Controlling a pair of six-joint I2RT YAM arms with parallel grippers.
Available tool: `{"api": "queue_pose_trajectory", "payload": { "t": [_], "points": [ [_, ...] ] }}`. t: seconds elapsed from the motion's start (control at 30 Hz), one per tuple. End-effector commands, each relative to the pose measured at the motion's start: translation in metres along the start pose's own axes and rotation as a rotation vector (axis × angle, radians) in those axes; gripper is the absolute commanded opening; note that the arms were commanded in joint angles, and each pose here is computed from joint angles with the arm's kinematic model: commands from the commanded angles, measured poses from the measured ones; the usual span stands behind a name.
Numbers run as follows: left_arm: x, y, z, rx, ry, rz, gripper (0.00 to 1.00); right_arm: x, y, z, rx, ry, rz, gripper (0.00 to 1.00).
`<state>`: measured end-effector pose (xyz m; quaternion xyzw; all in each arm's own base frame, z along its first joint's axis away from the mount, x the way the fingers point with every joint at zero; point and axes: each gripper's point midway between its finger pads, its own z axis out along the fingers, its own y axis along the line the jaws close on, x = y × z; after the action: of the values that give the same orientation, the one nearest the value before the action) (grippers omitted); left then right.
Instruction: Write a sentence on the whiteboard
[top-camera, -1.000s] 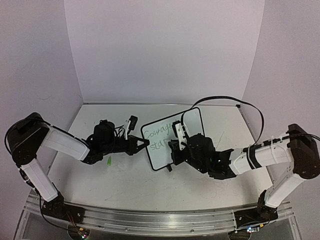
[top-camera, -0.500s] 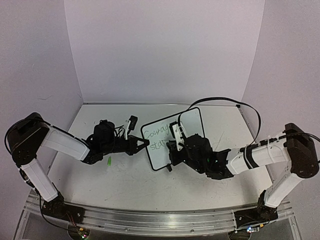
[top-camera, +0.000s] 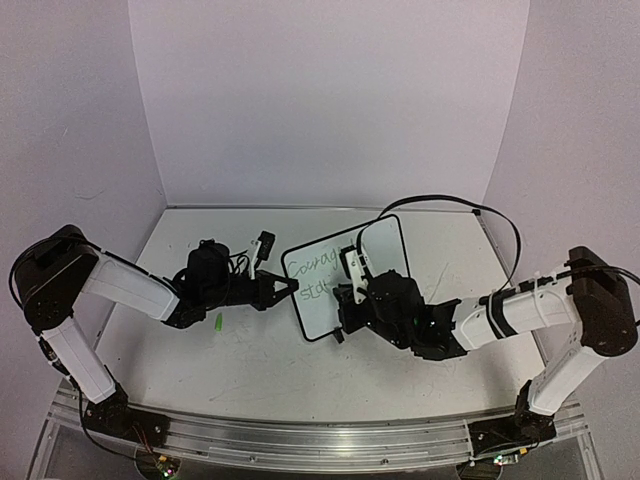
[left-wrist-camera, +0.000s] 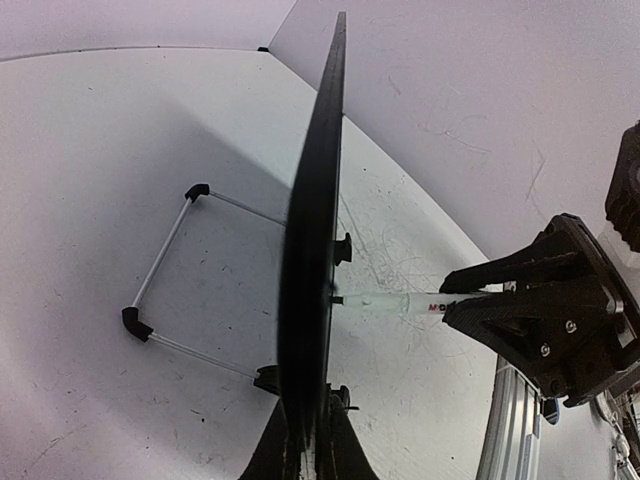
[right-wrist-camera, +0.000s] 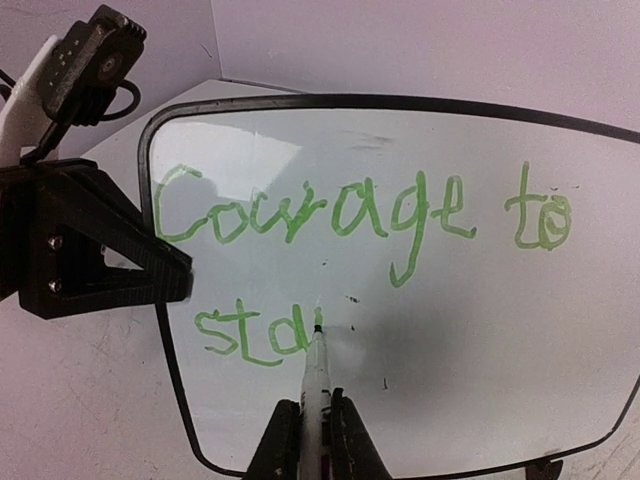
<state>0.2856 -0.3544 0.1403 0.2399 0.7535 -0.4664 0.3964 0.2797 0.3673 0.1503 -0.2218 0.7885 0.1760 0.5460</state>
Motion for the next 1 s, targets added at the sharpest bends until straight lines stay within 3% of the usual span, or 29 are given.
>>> {"api": "queue_pose_trajectory", "payload": {
  "t": [0.0,0.97],
  "points": [
    [0.003,0.006,-0.003,-0.041,0.015,0.038,0.00,0.017,-0.007,-0.002,0.020,0.048,-0.003,0.00],
    [0.002,0.006,-0.005,-0.041,0.013,0.038,0.00,-0.027,-0.013,0.001,0.067,-0.080,0.036,0.00]
  ]
}}
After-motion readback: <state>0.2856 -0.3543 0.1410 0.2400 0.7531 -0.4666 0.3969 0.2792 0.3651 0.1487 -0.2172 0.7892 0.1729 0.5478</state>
